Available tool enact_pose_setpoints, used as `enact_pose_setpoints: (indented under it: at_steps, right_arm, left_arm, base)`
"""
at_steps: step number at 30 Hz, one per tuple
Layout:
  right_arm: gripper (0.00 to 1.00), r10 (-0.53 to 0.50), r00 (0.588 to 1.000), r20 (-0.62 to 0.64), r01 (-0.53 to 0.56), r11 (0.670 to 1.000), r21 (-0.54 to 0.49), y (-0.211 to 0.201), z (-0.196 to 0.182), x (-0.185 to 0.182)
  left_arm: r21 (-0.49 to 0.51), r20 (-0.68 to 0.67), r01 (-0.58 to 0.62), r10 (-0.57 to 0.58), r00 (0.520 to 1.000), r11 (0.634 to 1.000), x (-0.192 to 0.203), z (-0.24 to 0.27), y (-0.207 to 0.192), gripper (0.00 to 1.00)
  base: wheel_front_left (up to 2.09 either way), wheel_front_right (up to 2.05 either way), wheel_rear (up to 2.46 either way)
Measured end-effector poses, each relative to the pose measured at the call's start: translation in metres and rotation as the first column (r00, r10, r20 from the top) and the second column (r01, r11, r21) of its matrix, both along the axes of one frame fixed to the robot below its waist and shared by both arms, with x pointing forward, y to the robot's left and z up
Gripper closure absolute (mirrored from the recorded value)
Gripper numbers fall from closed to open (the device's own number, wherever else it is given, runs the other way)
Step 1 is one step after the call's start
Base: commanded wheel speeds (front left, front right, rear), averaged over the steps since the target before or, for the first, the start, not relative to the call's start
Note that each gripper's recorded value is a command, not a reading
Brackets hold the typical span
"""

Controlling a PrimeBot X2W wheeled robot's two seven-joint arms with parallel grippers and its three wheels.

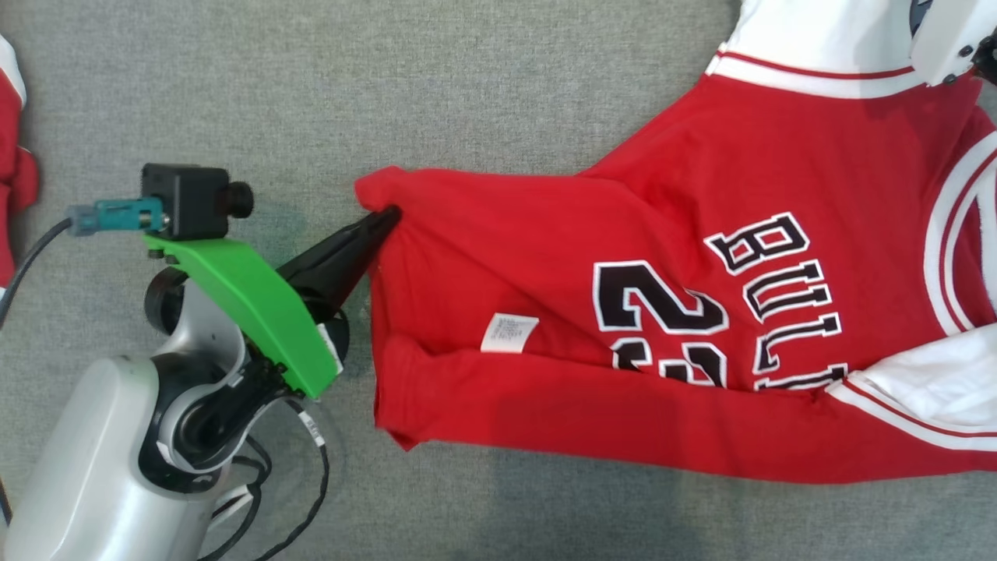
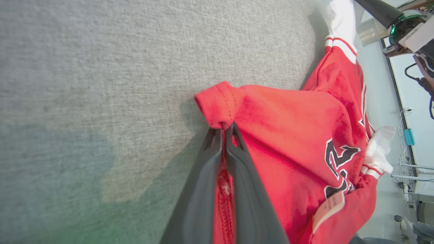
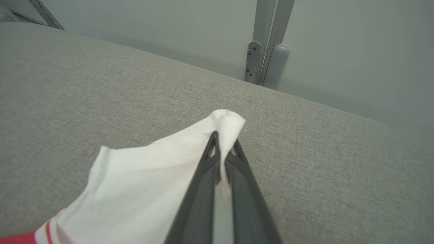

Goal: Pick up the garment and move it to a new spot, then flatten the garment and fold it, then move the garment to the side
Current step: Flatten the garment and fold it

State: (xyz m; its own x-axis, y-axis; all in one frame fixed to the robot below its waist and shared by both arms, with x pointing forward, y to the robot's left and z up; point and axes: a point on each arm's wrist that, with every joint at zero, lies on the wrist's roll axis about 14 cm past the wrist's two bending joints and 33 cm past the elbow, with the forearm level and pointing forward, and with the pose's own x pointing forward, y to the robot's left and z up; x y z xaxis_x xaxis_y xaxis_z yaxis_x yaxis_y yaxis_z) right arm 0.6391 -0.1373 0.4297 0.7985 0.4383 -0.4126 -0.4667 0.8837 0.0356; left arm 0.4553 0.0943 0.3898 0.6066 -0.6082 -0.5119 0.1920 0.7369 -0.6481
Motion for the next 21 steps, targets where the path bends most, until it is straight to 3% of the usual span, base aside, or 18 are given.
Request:
enact_pose_setpoints:
  at_steps: [11,16,21]
  right_arm:
    - [1.0,-0.065,0.986,0.155,0.058,0.997,0.052,-0.027,0.058,-0.019]
    - [1.0,-0.049,0.982,0.183,0.038,0.997,0.065,-0.031,0.064,-0.053]
    - [1.0,-0.099,0.974,0.205,0.074,0.989,0.127,-0.05,0.07,-0.093]
  left_arm:
    - [-0.005,0.048,-0.039,0.039,0.998,0.999,-0.009,0.025,0.002,1.0]
    - [-0.023,0.046,-0.046,0.047,0.998,0.999,-0.023,0.03,-0.004,1.0]
    - [-0.062,0.056,-0.096,0.099,0.993,0.993,-0.034,0.039,-0.003,1.0]
  base:
    - [0.0,0.0,0.0]
    - [0.0,0.0,0.0]
    - [0.0,0.0,0.0]
